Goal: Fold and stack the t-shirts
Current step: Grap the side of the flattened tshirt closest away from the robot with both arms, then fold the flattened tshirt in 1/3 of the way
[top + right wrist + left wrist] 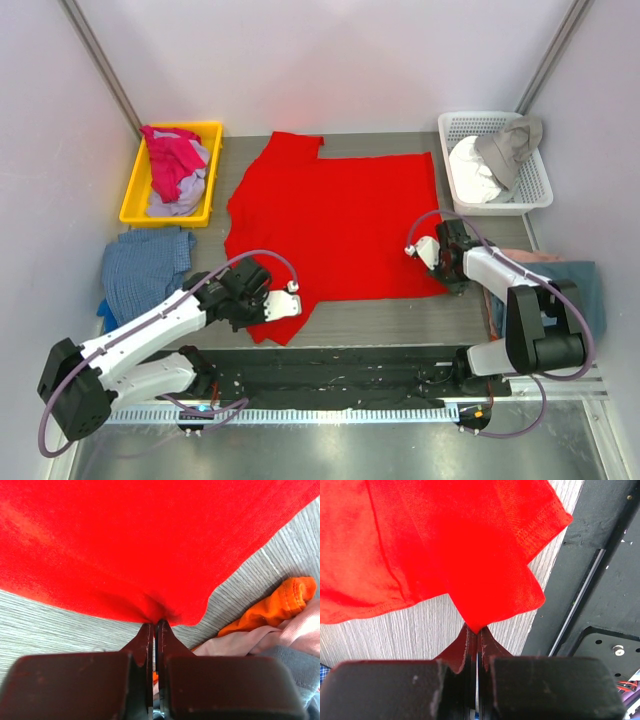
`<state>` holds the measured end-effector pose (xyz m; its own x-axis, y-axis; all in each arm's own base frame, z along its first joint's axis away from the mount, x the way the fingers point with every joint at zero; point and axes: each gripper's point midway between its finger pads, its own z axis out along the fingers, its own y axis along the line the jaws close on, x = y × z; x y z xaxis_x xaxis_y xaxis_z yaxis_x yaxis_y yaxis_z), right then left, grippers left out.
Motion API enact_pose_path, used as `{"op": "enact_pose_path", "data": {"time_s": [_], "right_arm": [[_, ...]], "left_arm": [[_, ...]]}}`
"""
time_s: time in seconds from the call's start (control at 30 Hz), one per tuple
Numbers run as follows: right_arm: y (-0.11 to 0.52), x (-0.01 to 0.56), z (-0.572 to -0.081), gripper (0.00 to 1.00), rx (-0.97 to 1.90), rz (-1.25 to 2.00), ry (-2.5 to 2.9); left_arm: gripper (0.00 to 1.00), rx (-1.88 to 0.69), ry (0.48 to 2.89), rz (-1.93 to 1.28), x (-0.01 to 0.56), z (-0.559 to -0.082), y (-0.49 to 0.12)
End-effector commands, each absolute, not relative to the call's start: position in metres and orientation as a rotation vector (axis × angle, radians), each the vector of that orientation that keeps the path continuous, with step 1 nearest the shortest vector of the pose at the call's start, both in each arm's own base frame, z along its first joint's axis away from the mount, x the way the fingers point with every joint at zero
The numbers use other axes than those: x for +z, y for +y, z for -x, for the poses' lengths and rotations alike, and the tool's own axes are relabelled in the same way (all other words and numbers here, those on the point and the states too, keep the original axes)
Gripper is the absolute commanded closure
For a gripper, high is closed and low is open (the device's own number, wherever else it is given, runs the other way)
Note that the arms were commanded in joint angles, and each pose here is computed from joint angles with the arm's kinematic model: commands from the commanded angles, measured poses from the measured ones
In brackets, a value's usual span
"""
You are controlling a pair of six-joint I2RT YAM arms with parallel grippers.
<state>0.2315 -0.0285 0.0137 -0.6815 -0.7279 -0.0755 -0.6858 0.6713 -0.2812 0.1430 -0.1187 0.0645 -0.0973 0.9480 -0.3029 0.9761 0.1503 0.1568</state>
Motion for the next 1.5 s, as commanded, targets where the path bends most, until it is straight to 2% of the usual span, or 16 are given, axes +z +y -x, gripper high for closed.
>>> {"op": "enact_pose_path", "data": {"time_s": [0.0, 0.47, 0.67, 1.1, 1.47], "right_arm": [[-0.011, 0.002, -0.226, 0.99, -0.198, 1.127, 2.669], [-0.013, 0.050, -0.198, 0.99, -0.191, 1.138, 2.639], [-0.014, 0.062, -0.196, 0.99, -0.205, 1.128, 2.615], [-0.007, 0.093, -0.259, 0.99, -0.237, 1.094, 2.548], [-0.007, 0.088, -0.301, 0.99, -0.262, 1.151, 2.559]], "left_arm": [[1.00, -0.129, 2.101, -1.819, 0.073, -0.139, -0.118], [1.00, -0.151, 2.138, -1.851, 0.080, -0.114, -0.097], [1.00, -0.130, 2.113, -1.847, 0.086, -0.119, -0.098], [1.00, 0.021, 1.977, -1.811, 0.109, -0.171, -0.121], [1.00, 0.078, 1.940, -1.786, 0.126, -0.211, -0.130]]}}
